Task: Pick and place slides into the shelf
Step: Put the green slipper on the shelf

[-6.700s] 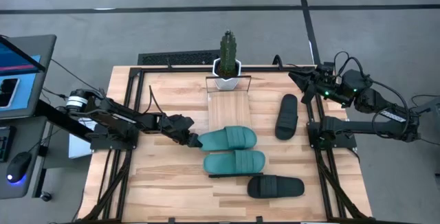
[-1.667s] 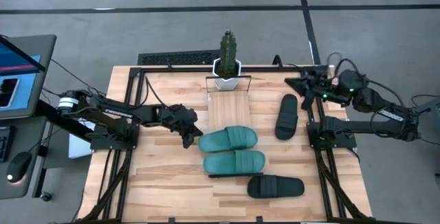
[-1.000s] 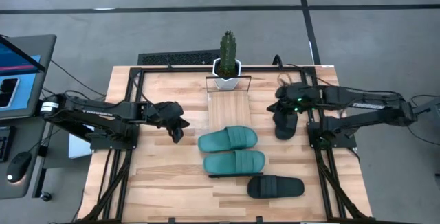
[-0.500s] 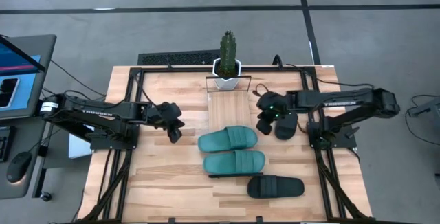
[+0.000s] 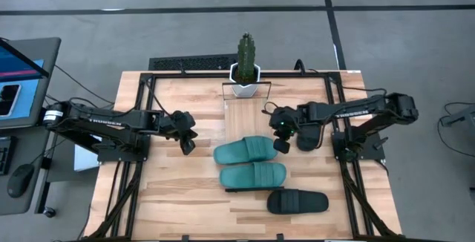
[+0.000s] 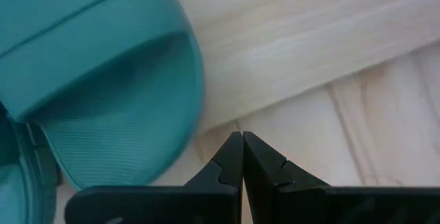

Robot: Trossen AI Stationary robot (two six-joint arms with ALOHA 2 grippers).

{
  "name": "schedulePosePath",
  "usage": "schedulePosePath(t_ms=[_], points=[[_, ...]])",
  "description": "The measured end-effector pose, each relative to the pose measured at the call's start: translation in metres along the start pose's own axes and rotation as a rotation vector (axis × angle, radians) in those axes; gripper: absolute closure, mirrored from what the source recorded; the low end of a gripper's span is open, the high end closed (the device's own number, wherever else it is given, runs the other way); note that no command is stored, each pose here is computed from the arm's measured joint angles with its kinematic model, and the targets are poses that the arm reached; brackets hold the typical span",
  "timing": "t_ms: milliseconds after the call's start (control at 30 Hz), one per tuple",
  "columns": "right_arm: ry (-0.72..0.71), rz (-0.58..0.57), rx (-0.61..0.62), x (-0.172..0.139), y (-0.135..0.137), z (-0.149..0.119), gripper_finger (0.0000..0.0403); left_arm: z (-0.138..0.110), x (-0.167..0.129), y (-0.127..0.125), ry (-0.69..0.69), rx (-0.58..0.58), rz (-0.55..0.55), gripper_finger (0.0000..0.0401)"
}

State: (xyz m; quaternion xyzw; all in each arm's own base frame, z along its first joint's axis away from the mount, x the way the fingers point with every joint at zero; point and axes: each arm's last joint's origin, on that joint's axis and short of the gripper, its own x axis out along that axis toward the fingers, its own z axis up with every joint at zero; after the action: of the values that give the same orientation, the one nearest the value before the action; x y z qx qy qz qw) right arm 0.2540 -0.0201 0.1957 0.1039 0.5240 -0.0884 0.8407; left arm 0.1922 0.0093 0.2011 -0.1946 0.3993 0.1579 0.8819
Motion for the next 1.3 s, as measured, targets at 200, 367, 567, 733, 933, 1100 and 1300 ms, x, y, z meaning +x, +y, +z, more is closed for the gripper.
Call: schedulePosePath(t_ms=[200,367,567,733,933,1100,1300], points=[[0.008,0.083,-0.023,0.009,0.003,0.003,0.0403,0.0,0.0,0.0,0.001,0.0,0.0,0.0401],[0.016,0.118,-0.041,0.007,0.008,0.001,0.0403,0.0,0.0,0.0,0.006,0.0,-0.01,0.0401],[0.03,0.203,-0.063,0.004,0.016,-0.001,0.0403,0.0,0.0,0.0,0.006,0.0,-0.01,0.0401],[0.066,0.209,-0.076,0.003,0.022,-0.006,0.0403,0.0,0.0,0.0,0.006,0.0,-0.01,0.0401],[0.067,0.155,-0.078,0.003,0.021,-0.007,0.0403,0.0,0.0,0.0,0.0,-0.001,-0.012,0.0401],[0.014,0.062,-0.067,-0.002,0.014,0.005,0.0403,0.003,0.0,-0.002,-0.032,-0.004,-0.015,0.0401],[-0.061,-0.035,-0.077,-0.013,0.004,0.022,0.0403,0.008,0.0,-0.002,-0.102,0.003,0.011,0.0401]])
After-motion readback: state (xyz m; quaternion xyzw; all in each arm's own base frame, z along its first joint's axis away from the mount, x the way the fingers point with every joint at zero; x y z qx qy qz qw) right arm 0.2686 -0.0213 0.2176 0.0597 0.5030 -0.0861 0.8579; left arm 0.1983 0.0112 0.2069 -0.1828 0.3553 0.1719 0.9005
